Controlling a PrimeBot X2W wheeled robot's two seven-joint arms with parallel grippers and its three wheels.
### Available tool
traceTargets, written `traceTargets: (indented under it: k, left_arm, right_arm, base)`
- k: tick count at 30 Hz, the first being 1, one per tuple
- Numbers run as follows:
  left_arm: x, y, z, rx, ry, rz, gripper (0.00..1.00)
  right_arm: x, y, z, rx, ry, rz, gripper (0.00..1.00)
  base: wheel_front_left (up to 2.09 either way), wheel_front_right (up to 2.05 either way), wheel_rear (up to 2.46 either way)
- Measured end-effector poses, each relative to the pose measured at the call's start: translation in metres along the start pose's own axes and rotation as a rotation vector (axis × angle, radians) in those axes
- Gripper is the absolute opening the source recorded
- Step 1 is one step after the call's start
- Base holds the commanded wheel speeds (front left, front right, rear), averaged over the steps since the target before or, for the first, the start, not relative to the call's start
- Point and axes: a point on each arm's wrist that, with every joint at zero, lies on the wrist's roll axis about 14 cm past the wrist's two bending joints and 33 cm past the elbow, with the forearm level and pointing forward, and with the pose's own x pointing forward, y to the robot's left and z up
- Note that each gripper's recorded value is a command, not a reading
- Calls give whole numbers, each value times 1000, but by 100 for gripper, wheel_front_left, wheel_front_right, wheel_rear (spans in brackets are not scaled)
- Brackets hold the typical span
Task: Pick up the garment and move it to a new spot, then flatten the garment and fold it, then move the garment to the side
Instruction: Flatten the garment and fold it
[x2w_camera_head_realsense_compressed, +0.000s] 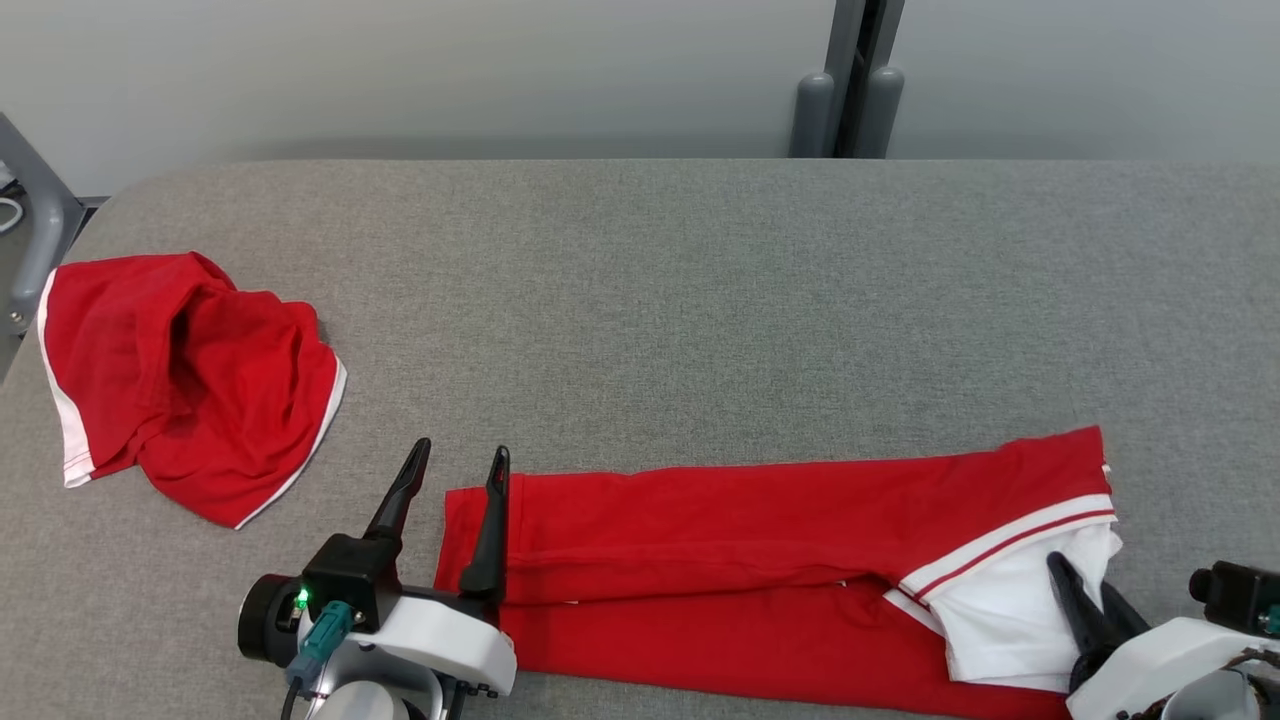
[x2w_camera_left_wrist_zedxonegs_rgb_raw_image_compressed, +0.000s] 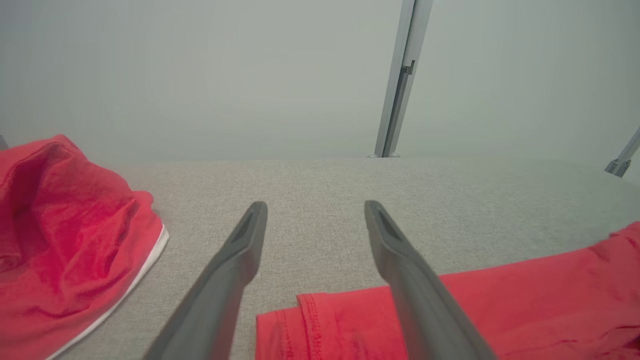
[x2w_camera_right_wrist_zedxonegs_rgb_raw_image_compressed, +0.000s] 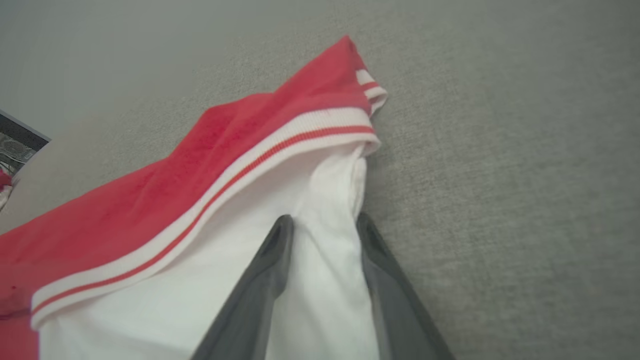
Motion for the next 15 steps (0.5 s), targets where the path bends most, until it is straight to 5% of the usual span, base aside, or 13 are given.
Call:
traceTargets:
  k: [15]
  left_arm:
    - [-1,-6,-1,33,3,-32,100]
  right_arm:
    - [-5,-26,32,-31,-69,-57,0]
  base:
    - [0,0,0]
